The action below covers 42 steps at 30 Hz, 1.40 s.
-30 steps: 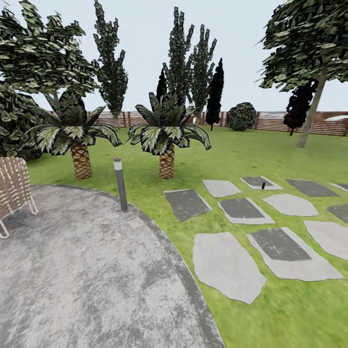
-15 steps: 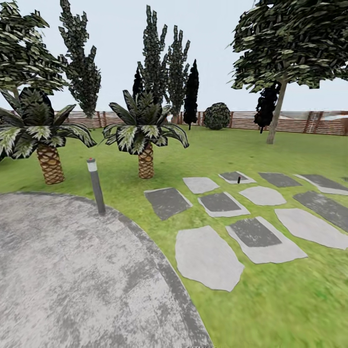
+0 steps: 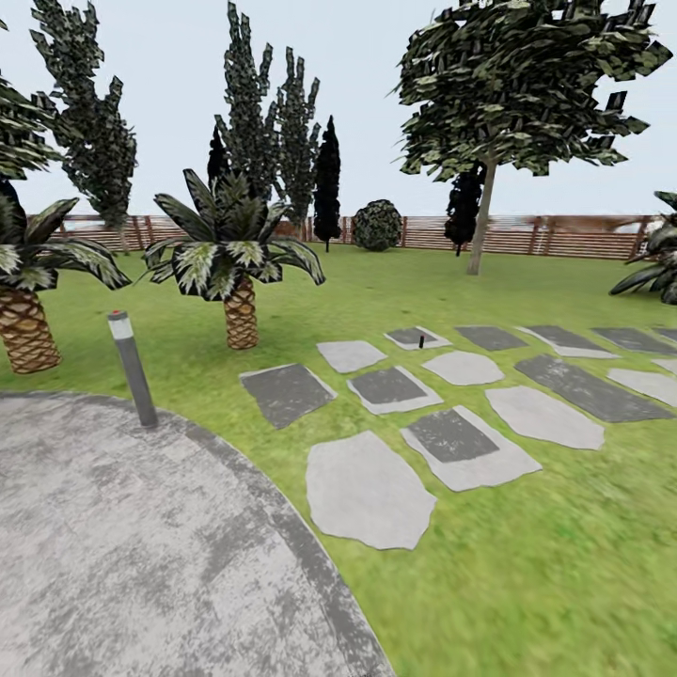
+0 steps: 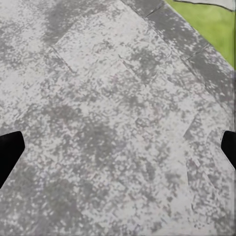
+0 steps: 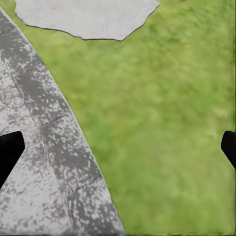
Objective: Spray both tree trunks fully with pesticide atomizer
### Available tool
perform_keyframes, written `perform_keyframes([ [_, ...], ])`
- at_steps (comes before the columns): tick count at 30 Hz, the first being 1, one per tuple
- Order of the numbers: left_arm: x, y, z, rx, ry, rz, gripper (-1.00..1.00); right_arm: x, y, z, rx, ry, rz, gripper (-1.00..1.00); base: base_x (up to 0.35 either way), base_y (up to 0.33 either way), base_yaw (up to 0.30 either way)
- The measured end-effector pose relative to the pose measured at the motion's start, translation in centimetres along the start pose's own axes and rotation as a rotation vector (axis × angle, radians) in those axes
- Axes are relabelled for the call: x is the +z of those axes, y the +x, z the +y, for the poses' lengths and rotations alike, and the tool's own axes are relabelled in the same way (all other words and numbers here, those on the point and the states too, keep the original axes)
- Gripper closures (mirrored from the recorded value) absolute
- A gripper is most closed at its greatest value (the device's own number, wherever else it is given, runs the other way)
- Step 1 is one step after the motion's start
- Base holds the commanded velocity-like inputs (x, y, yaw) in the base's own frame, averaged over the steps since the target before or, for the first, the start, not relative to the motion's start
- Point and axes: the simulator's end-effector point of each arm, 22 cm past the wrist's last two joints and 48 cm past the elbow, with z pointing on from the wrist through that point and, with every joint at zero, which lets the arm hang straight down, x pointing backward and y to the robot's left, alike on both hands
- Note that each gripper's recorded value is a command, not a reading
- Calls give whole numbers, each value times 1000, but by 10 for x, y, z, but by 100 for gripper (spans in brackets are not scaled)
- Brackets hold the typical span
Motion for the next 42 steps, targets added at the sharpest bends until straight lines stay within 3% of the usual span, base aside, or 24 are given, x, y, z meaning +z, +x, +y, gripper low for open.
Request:
perform_keyframes([
  [3, 2, 15, 0, -4, -3, 23, -100, 3, 6, 1, 0, -2, 3, -100, 0, 0, -300],
  [11, 13, 26, 1, 18, 3, 21, -100, 11, 20, 1, 1, 2, 5, -100, 0, 0, -293],
  [21, 24, 52, 28, 42, -27, 42, -100, 21, 41, 4, 1, -5, 13, -100, 0, 0, -233],
  [42, 49, 108, 25, 35, -26, 87, -100, 42, 90, 7, 0, -5, 40, -100, 0, 0, -189],
])
